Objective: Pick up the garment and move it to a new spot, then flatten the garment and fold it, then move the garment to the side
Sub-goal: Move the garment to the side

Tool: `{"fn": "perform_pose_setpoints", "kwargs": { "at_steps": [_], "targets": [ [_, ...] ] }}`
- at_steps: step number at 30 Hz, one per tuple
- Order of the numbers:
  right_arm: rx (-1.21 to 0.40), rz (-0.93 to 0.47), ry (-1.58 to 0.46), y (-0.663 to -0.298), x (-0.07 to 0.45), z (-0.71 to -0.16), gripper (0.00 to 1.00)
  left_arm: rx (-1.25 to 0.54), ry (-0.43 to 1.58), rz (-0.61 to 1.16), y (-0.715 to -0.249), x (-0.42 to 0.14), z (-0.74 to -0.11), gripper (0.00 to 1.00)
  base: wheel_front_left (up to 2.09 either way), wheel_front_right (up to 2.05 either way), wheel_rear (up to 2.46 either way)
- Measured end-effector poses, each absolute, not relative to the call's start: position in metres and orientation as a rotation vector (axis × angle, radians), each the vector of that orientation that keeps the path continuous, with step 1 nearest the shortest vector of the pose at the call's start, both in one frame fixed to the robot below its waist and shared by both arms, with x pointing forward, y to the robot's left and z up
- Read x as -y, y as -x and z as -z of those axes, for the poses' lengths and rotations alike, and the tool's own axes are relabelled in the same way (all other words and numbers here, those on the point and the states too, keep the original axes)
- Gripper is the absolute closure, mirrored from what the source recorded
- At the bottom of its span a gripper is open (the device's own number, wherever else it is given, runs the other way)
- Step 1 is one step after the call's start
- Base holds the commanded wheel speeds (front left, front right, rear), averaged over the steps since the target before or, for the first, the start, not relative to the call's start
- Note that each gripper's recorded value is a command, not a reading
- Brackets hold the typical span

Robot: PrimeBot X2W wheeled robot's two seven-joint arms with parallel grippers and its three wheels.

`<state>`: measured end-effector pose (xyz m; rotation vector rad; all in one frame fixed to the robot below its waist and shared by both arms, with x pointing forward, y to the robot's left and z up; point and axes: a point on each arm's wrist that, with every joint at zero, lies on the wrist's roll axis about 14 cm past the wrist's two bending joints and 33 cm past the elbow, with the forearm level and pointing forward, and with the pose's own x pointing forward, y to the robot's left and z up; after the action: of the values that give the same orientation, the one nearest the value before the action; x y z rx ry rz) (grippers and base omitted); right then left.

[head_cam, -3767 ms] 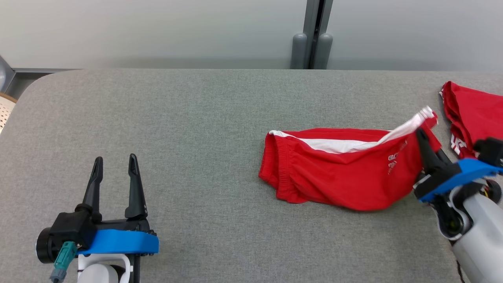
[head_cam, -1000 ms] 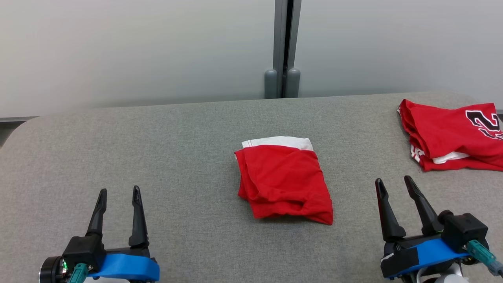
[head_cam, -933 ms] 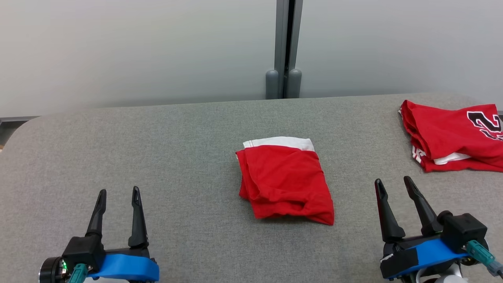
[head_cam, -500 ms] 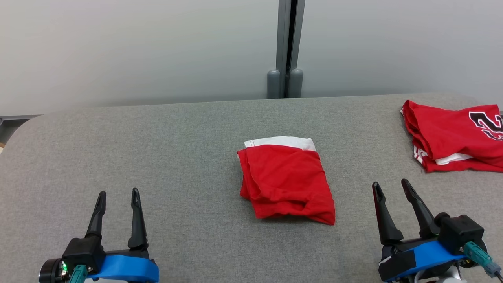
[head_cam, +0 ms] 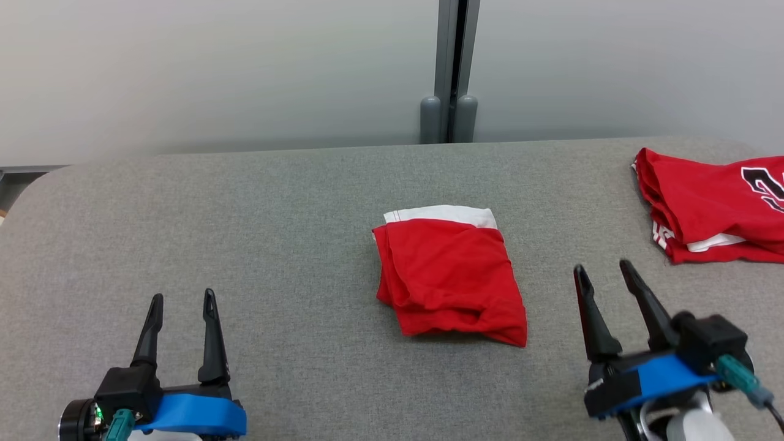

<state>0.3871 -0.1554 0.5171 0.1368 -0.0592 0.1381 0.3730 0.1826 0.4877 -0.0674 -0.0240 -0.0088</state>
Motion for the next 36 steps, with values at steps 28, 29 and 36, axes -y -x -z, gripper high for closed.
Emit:
{"fn": "perform_pose_setpoints", "kwargs": {
  "at_steps": [28,29,36],
  "targets": [
    [-0.321,-0.313,-0.019,-0.481,0.107,-0.410,0.00,-0.017,0.075,-0.088,-0.384,-0.214,-0.474,0.00,0.00,0.00,0.00],
    [-0.341,-0.313,-0.017,-0.481,0.107,-0.404,0.00,-0.019,0.074,-0.089,-0.384,-0.215,-0.473,0.00,0.00,0.00,0.00],
    [-0.441,-0.332,-0.005,-0.471,0.099,-0.373,0.00,-0.020,0.080,-0.098,-0.387,-0.217,-0.473,0.00,0.00,0.00,0.00]
  ]
}}
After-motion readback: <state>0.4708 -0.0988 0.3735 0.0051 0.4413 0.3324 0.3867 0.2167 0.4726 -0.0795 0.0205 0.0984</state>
